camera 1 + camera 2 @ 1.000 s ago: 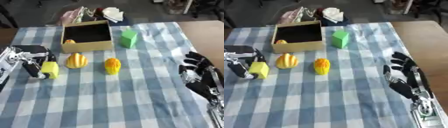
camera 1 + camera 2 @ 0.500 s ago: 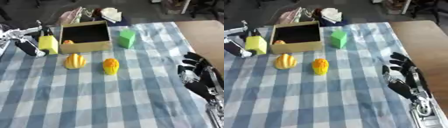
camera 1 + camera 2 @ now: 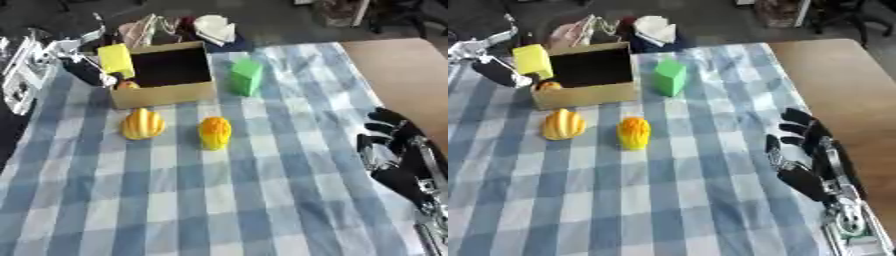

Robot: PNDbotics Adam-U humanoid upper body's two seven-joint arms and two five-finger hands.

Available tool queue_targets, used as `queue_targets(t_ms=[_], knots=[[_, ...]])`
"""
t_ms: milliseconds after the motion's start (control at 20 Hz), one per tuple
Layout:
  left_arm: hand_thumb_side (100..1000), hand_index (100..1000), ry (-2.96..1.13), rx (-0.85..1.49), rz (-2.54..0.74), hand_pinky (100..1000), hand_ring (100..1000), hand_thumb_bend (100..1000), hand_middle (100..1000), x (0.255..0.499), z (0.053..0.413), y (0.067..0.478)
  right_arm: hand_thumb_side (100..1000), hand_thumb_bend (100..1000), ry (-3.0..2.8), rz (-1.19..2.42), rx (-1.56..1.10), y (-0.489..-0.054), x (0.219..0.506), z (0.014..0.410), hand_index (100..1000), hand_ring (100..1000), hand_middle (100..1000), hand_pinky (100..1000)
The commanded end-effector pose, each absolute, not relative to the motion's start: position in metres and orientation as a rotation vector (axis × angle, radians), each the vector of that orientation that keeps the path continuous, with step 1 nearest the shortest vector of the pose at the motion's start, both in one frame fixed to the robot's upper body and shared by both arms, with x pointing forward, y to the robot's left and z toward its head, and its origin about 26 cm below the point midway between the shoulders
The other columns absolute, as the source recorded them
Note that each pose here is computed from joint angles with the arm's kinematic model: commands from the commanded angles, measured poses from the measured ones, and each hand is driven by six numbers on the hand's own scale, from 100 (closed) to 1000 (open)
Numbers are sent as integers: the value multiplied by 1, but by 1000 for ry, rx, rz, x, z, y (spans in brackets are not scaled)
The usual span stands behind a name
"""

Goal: Pick up objects on the table and place them in the box.

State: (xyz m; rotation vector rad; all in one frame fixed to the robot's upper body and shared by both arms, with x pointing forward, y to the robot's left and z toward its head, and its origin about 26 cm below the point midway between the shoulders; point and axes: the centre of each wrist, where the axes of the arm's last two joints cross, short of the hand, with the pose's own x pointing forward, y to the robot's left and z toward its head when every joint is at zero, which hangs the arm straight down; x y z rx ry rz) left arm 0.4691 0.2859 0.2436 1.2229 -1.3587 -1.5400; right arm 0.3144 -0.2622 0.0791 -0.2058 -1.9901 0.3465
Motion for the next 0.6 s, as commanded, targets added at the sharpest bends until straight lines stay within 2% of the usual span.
queue_targets(t_ms=[50, 400, 500, 600], knots=[[246, 718, -1344, 1301, -1483, 614, 542, 395, 543, 476, 248, 293, 222, 197, -2010, 364, -205, -264, 316, 86, 875, 806, 803, 735], [260, 758, -1334, 1347, -1391, 648, 588, 427, 589, 480, 236, 306, 222, 194, -2013, 368, -198, -264, 316, 87, 875, 807, 803, 735], [286, 784, -1344, 1352, -1373, 675, 625, 452, 636, 480, 233, 308, 222, 195, -2014, 370, -194, -263, 316, 87, 875, 807, 803, 735], [335, 827, -1340, 1355, -1374, 719, 695, 504, 726, 480, 231, 309, 223, 194, -2015, 371, -193, -263, 316, 87, 874, 807, 803, 735]])
